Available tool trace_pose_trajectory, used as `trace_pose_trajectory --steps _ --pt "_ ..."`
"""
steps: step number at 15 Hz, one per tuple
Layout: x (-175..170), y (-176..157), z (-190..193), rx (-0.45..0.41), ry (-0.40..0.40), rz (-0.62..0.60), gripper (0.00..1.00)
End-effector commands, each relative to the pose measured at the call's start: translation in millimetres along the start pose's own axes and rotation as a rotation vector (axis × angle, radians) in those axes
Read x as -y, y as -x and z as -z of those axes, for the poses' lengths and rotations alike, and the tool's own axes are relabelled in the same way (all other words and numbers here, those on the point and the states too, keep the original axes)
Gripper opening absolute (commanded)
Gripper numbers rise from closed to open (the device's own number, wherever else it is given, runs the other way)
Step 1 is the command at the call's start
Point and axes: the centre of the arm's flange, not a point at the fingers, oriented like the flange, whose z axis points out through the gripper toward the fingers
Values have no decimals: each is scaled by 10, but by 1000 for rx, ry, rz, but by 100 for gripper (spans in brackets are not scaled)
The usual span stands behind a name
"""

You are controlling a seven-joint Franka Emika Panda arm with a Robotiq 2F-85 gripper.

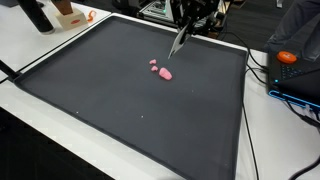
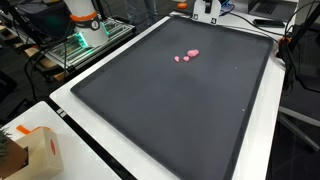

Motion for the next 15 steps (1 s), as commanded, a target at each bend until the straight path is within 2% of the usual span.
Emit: trace_pose_trajectory --steps 1,6,15 --pt "309 -166 -98 50 93 15 1" --pt "562 -249 -314 117 148 43 1" --pt "906 -349 -619 173 216 74 1"
